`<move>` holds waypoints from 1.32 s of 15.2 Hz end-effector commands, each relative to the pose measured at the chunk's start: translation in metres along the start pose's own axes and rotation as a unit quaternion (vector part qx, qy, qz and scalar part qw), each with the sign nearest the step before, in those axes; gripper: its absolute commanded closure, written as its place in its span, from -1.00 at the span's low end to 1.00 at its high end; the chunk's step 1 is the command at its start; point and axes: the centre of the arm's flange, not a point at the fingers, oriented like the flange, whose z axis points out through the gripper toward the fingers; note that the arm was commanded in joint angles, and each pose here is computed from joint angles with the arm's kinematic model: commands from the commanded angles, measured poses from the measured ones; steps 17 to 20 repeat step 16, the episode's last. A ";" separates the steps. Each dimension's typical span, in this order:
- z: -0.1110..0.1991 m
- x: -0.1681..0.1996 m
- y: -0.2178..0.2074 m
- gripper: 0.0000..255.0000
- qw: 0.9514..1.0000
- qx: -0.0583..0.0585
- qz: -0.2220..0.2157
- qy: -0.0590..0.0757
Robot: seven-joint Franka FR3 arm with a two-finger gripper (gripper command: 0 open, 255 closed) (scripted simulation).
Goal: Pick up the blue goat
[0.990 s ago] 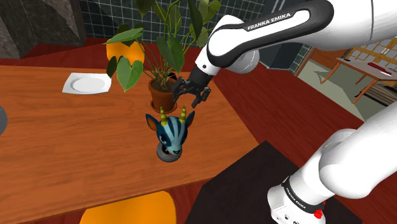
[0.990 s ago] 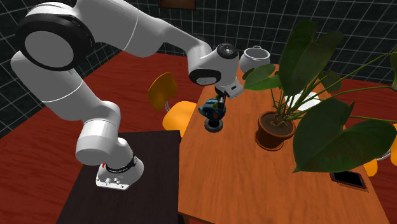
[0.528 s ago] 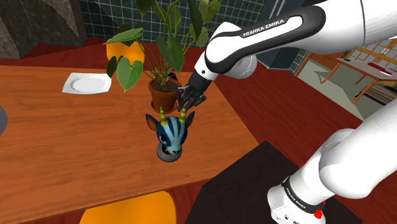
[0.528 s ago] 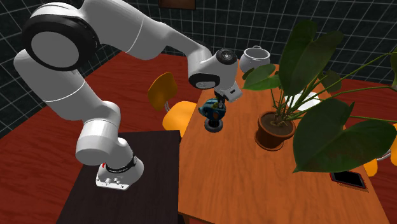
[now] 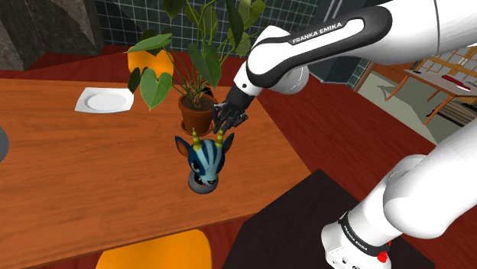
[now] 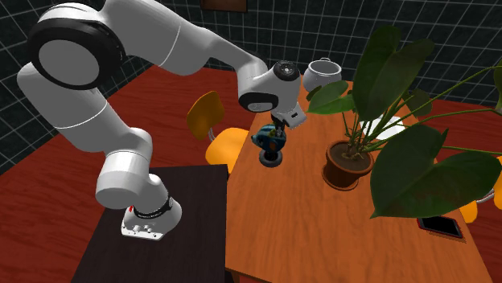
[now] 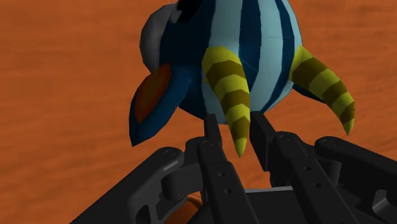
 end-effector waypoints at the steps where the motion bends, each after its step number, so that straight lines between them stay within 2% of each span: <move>1: -0.008 0.000 -0.003 1.00 1.000 0.000 0.000 0.000; 14: -0.072 0.001 -0.027 1.00 1.000 0.000 0.000 0.000; 20: -0.073 0.001 -0.028 1.00 1.000 0.000 0.000 0.000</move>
